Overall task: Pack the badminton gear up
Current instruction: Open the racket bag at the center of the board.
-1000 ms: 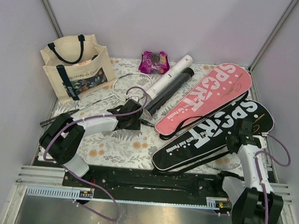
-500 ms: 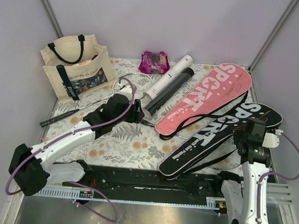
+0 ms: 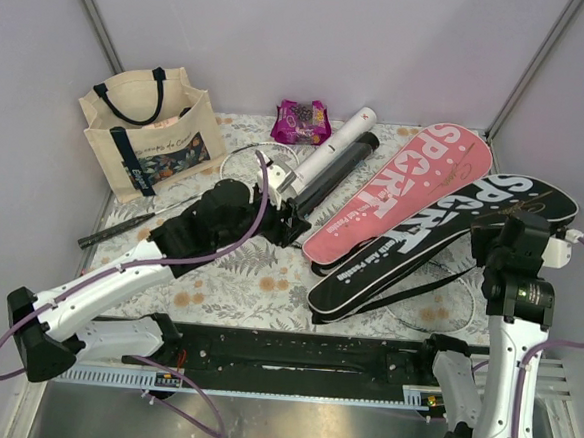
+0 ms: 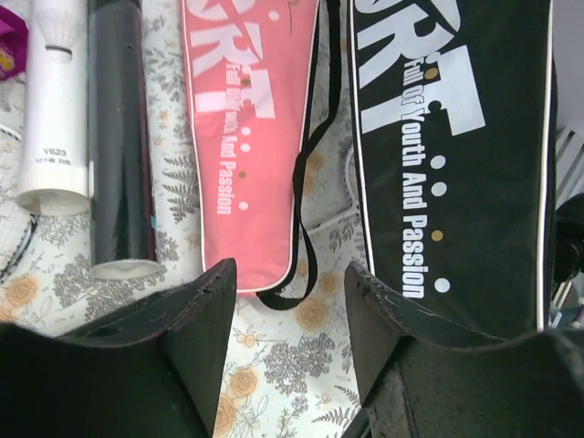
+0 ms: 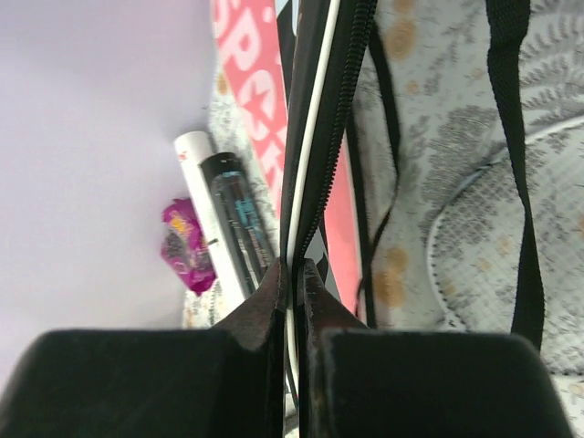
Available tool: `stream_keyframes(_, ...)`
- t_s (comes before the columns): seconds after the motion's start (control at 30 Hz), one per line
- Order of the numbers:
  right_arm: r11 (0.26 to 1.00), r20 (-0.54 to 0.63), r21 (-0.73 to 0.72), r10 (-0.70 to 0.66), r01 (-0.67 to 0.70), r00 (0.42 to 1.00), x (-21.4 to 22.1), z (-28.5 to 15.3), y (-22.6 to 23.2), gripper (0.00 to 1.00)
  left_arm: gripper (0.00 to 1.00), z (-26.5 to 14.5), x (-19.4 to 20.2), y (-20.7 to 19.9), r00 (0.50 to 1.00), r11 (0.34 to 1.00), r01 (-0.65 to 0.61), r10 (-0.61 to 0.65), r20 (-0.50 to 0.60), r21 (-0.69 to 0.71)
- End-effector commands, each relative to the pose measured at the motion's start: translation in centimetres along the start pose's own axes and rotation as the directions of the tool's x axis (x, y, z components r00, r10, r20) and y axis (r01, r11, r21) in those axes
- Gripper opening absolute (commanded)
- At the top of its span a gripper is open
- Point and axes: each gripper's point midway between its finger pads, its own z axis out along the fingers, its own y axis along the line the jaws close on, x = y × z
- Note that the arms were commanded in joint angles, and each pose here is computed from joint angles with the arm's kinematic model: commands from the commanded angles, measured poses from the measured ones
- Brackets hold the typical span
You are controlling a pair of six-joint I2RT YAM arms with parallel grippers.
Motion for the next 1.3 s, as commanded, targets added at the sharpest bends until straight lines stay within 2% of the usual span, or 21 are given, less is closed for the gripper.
stream_keyframes(0.0, 0.984, 0.073, -0.174, 0.061, -0.047, 0.995, -3.1, -2.8, 6.0, 0.00, 0.54, -1.0, -3.4, -0.2, 0.998, 0.999, -0.032, 0.033, 0.059, -0.014)
stream_keyframes(0.1, 0.963, 0.053, -0.267, 0.052, -0.036, 0.997, -3.3, -3.3, 8.9, 0.00, 0.55, -2.0, -4.6, -0.4, 0.996, 0.999, -0.037, 0.038, 0.085, -0.013)
stream_keyframes(0.2, 0.953, -0.019, -0.300, 0.044, -0.048, 0.999, -1.9, -3.0, 10.2, 0.00, 0.57, -3.0, -5.8, -1.5, 0.992, 0.998, -0.049, 0.044, 0.118, 0.039)
stream_keyframes(0.37, 0.934, -0.032, -0.355, 0.032, -0.042, 0.999, -0.8, -3.5, 12.4, 0.00, 0.59, -3.8, -7.1, -2.3, 0.988, 0.997, -0.030, 0.018, 0.155, 0.071)
stream_keyframes(0.43, 0.922, -0.084, -0.387, 0.002, -0.034, 0.996, 1.6, -3.5, 13.6, 0.00, 0.60, -3.9, -7.1, -2.8, 0.989, 0.995, -0.037, 0.023, 0.147, 0.095)
stream_keyframes(0.67, 0.885, -0.209, -0.462, -0.047, -0.056, 0.977, 8.8, -2.0, 17.1, 0.00, 0.60, -3.0, -5.0, -2.6, 0.991, 0.989, -0.101, 0.090, 0.099, 0.111)
stream_keyframes(0.77, 0.877, -0.227, -0.478, -0.079, -0.040, 0.971, 11.4, -1.1, 17.9, 0.00, 0.63, -2.0, -3.6, -2.2, 0.994, 0.990, -0.097, 0.091, 0.066, 0.107)
stream_keyframes(0.97, 0.885, -0.239, -0.465, -0.085, -0.037, 0.967, 14.4, 1.0, 18.2, 0.00, 0.71, -0.1, -1.2, -2.8, 0.997, 0.984, -0.073, 0.069, 0.029, 0.163)
stream_keyframes(1.27, 0.898, -0.278, -0.438, -0.087, -0.045, 0.957, 16.2, 2.1, 18.0, 0.00, 0.71, 4.0, 1.7, -2.6, 0.994, 0.984, -0.092, 0.099, -0.043, 0.150)
